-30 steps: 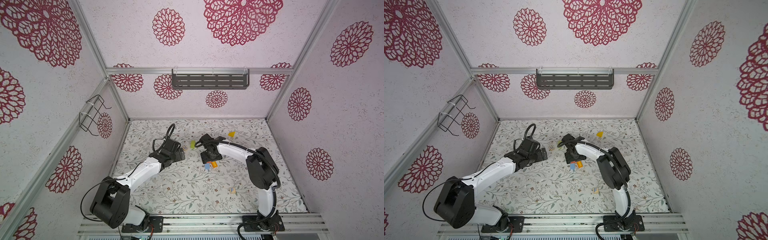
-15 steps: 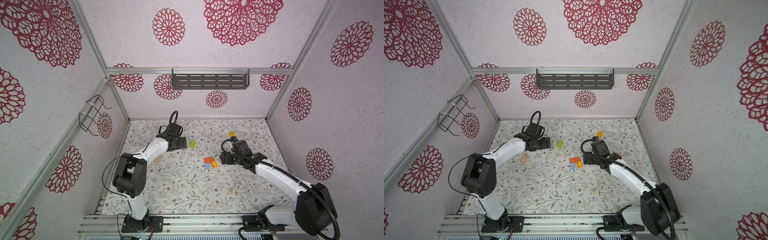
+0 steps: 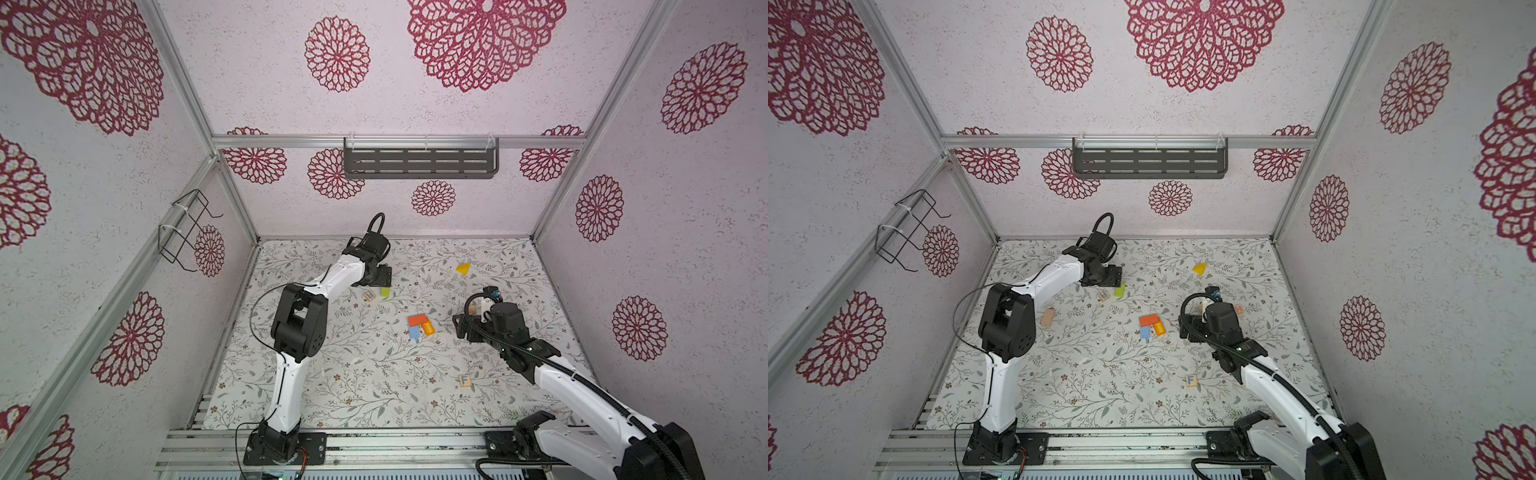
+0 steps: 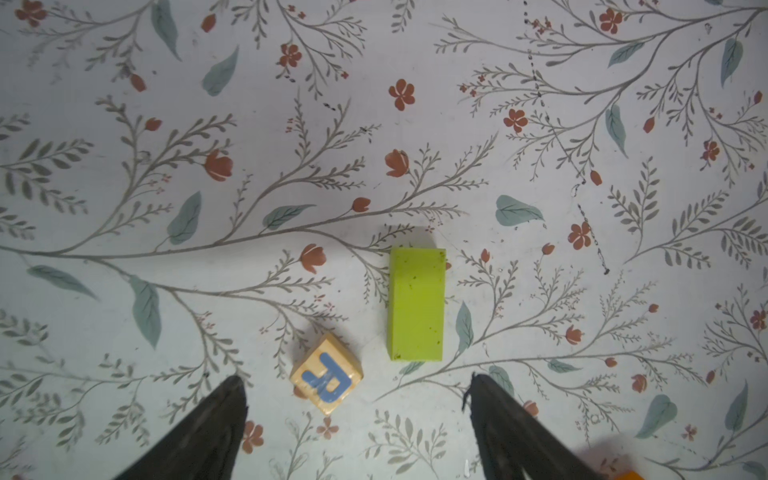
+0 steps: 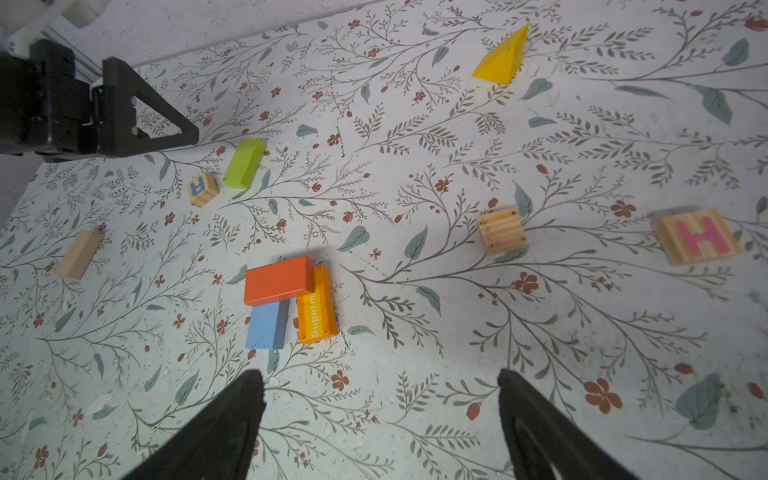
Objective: Build the wood block tower
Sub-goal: 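Open and withdraw the right gripper while the left gripper moves over the lime-green block, then lower the left gripper and close it on the lime-green block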
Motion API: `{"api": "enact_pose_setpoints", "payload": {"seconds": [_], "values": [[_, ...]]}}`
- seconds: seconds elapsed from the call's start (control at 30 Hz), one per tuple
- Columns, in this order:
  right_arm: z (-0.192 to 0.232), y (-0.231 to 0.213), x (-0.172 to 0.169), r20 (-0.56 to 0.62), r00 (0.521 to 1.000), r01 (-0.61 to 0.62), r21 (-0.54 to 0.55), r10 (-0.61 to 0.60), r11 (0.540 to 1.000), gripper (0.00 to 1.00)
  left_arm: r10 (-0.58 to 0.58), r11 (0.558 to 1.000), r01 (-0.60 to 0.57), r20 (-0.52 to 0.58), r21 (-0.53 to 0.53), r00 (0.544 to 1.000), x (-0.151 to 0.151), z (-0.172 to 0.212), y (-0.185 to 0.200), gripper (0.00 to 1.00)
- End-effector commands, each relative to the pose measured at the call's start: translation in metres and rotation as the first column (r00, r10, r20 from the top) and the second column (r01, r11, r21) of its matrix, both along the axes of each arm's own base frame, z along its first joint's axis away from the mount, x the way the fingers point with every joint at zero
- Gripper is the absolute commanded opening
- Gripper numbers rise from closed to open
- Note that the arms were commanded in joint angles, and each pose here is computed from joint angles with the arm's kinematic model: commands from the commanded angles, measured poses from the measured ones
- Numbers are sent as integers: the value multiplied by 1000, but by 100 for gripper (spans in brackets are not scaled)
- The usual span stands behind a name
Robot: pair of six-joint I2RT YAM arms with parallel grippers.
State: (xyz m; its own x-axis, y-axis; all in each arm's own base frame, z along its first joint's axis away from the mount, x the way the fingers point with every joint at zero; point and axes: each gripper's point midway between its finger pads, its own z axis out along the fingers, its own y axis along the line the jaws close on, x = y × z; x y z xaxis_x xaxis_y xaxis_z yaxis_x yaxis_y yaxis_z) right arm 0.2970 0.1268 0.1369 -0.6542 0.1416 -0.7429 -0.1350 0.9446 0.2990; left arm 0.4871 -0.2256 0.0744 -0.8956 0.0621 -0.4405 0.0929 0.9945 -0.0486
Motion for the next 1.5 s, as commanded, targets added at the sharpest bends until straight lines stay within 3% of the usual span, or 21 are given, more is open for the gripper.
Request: {"api": "enact_pose_setpoints", "payload": {"seconds": [0.0, 0.27, 0.87, 1.13, 1.33, 1.47], "values": [[14, -11, 8, 56, 995, 78, 32, -80, 996, 92, -37, 998, 39, -30, 50, 999, -2, -7, -5, 87], [6, -8, 5, 15, 997, 76, 64, -77, 995, 91, -65, 997, 67, -58, 29, 996, 5, -27, -21, 85], [9, -2, 3, 18, 999, 47, 93, -49, 995, 92, -101, 991, 109, -96, 78, 990, 5, -52, -31, 71], [10, -3, 2, 20, 999, 43, 93, -45, 995, 92, -116, 991, 122, -92, 63, 989, 8, -52, -36, 50], [14, -4, 1, 32, 998, 45, 97, -48, 994, 92, -129, 989, 134, -77, 61, 989, 8, -43, -37, 29], [17, -6, 0, 40, 998, 49, 97, -53, 994, 92, -135, 988, 140, -77, 68, 988, 7, -38, -35, 21]]}}
